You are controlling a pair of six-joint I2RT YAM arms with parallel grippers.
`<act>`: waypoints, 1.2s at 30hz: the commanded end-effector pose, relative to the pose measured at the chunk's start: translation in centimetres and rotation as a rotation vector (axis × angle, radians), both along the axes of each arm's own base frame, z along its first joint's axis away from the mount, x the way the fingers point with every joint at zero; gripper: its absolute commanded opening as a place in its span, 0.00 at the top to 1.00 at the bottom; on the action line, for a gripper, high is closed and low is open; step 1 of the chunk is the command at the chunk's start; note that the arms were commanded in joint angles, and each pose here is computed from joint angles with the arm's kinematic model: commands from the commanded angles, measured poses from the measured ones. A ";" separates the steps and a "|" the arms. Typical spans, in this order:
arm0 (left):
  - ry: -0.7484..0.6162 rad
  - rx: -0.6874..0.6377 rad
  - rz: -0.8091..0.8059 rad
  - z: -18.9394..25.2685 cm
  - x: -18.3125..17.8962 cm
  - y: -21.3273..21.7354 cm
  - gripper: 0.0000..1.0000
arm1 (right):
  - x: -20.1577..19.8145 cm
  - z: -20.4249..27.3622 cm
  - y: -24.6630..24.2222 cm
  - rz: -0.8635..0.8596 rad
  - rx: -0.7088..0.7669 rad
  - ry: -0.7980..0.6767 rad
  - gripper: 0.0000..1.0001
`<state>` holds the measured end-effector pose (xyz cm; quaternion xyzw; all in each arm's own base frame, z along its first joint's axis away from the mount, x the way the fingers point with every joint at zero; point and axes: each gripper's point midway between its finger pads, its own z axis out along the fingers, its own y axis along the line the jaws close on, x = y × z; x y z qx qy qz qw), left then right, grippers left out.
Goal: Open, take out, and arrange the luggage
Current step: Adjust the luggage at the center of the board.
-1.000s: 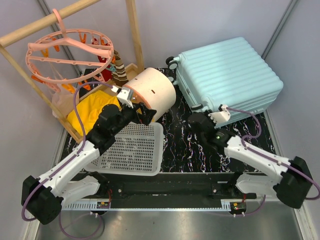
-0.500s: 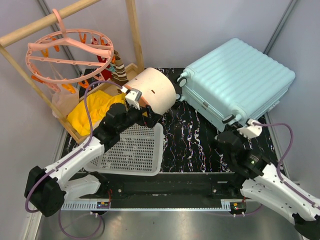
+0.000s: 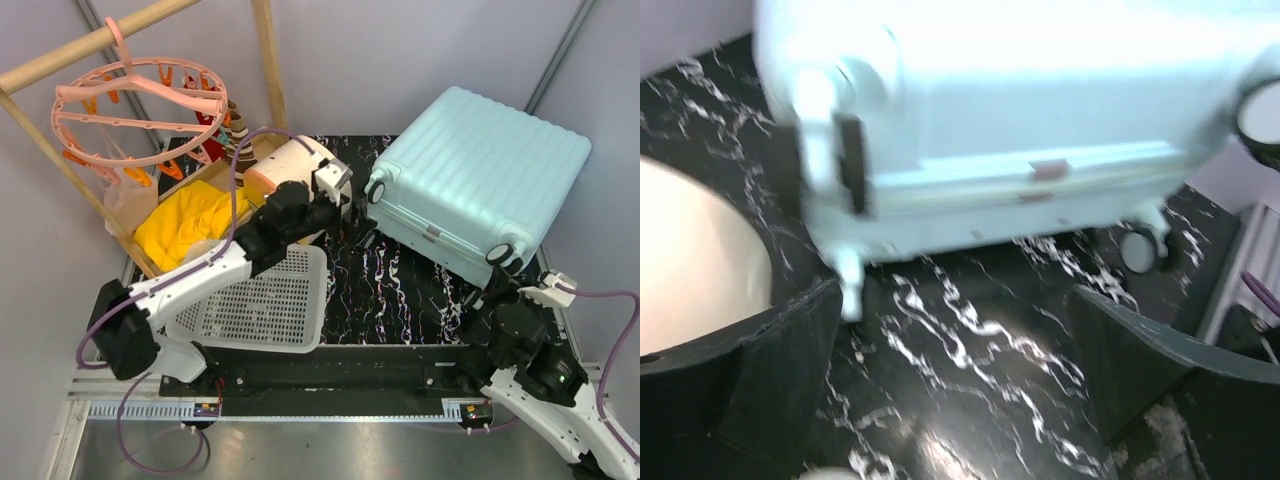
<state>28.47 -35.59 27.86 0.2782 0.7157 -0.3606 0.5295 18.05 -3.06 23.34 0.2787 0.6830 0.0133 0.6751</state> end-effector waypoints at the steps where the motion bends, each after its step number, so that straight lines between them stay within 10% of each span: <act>1: -0.112 0.029 0.036 2.4 3.3 -1.8 0.01 | -4.4 7.4 -8.0 -0.402 0.267 -0.273 1.00; 18: -0.093 0.119 0.083 -2.1 7.4 -5.6 0.01 | -5.0 7.5 -8.7 -0.411 0.227 -0.247 1.00; 24: -0.133 0.046 0.093 -0.9 7.9 -6.2 0.49 | -4.8 7.2 -8.5 -0.408 0.208 -0.236 0.97; 27: -0.184 0.009 0.074 0.0 7.1 -6.1 0.95 | -4.3 7.0 -7.9 -0.394 0.191 -0.226 0.97; 36: -0.282 -0.040 -0.006 -0.8 0.7 -4.7 1.00 | -1.3 5.7 -4.5 -0.319 0.128 -0.183 0.96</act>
